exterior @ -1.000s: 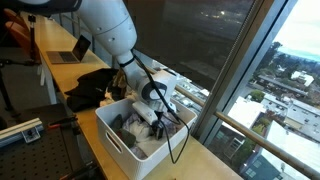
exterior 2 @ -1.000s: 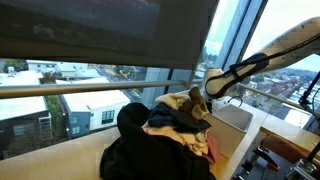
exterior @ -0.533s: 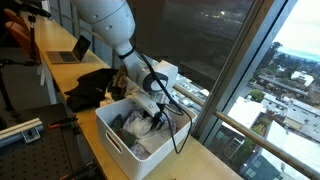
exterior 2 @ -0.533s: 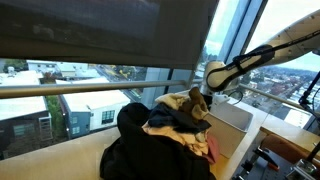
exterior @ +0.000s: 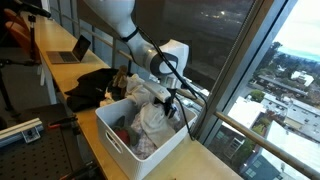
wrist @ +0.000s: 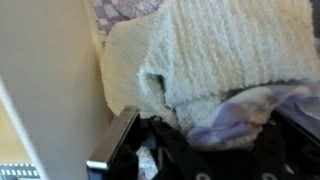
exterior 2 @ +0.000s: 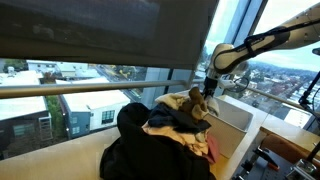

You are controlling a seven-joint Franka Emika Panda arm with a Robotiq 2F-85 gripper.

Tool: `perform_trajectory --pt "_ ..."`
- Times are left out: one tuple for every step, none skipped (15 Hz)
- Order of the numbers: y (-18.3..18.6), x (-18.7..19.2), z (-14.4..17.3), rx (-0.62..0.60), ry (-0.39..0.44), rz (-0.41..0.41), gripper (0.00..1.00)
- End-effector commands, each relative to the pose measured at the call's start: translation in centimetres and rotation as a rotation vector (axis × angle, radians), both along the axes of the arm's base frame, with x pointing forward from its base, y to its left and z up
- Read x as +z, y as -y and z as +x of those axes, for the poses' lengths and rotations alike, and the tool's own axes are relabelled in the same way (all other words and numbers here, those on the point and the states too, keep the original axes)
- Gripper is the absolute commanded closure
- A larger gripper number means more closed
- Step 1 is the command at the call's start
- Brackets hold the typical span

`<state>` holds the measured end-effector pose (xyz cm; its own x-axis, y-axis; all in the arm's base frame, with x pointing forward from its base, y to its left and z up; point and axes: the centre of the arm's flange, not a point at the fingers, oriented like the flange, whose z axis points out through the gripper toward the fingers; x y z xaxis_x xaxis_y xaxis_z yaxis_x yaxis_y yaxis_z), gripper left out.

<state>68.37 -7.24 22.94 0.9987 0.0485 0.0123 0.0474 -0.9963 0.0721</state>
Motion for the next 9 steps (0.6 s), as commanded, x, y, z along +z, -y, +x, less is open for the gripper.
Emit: perform_trajectory --pt "-0.4 4.7 -0.5 0.013 0.028 0.008 1.0" --pt "-0.8 5.7 -0.5 0.019 0.038 0.005 1.0" --pt "-1.2 6.6 -0.6 0.026 0.045 0.005 1.0" --pt "-1.7 7.4 -0.6 0.033 0.052 0.006 1.0" --pt "-2.4 8.5 -0.6 0.041 0.062 0.006 1.0" --pt "-3.1 9.7 -0.6 0.049 0.071 0.011 1.0" --pt "-4.3 11.3 -0.8 0.059 0.082 0.023 1.0" --pt "-5.9 13.0 -1.3 0.072 0.094 0.039 1.0" --pt "-8.1 14.6 -2.1 0.095 0.103 0.054 1.0"
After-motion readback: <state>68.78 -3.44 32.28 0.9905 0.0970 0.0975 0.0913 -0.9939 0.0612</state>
